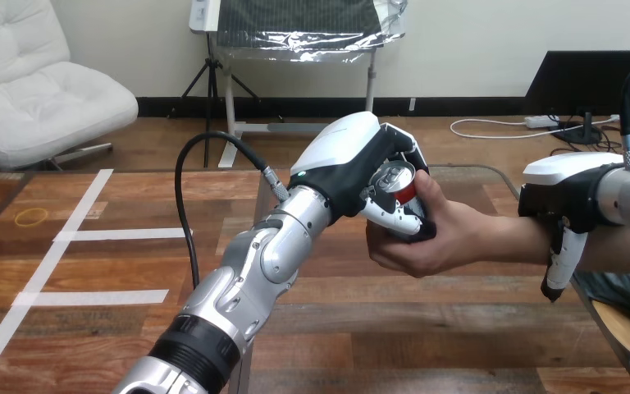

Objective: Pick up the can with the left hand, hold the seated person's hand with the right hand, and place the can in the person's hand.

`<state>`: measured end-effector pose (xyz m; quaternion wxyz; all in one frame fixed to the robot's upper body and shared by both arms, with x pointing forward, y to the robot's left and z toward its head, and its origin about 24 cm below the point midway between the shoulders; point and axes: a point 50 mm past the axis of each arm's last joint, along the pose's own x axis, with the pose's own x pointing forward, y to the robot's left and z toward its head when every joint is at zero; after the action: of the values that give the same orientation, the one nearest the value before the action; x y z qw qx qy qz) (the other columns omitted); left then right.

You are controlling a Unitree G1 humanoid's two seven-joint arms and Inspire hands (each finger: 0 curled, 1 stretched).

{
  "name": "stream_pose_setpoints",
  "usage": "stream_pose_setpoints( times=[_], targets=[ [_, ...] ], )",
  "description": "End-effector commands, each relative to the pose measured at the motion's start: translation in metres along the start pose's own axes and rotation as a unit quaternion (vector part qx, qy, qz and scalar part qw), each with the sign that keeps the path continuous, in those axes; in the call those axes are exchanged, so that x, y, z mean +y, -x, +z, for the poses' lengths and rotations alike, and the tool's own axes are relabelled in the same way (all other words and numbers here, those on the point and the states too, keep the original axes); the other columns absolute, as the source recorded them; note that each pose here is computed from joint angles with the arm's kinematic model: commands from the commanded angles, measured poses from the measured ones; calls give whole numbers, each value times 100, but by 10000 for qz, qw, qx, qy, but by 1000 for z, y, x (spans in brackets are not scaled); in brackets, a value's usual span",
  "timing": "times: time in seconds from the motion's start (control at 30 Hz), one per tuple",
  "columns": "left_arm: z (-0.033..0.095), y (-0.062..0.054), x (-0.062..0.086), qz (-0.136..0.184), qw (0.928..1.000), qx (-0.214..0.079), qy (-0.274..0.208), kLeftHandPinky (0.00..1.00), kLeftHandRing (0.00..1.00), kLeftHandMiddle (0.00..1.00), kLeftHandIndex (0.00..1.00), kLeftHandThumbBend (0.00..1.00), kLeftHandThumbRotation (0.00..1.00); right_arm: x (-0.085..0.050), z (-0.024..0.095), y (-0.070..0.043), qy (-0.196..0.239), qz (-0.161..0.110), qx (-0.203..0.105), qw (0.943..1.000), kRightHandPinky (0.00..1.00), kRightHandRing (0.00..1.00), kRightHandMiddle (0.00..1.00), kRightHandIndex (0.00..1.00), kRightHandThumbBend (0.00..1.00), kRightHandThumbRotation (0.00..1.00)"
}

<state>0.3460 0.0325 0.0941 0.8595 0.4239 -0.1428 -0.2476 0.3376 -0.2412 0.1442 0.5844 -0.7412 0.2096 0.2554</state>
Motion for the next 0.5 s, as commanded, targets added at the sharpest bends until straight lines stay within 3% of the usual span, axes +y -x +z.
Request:
stream_pose_setpoints(
  times=[0.0,0.47],
  targets=[
    [50,-22,10,163,9959,-876,-159,36,41,48,47,62,0,-54,-3,25,93,-943,94,9955,42,51,56,47,73,0],
    [47,-21,9,86,9960,-856,-227,37,43,49,47,60,0,-50,-4,24,102,-919,123,9956,43,51,55,47,72,0]
  ],
)
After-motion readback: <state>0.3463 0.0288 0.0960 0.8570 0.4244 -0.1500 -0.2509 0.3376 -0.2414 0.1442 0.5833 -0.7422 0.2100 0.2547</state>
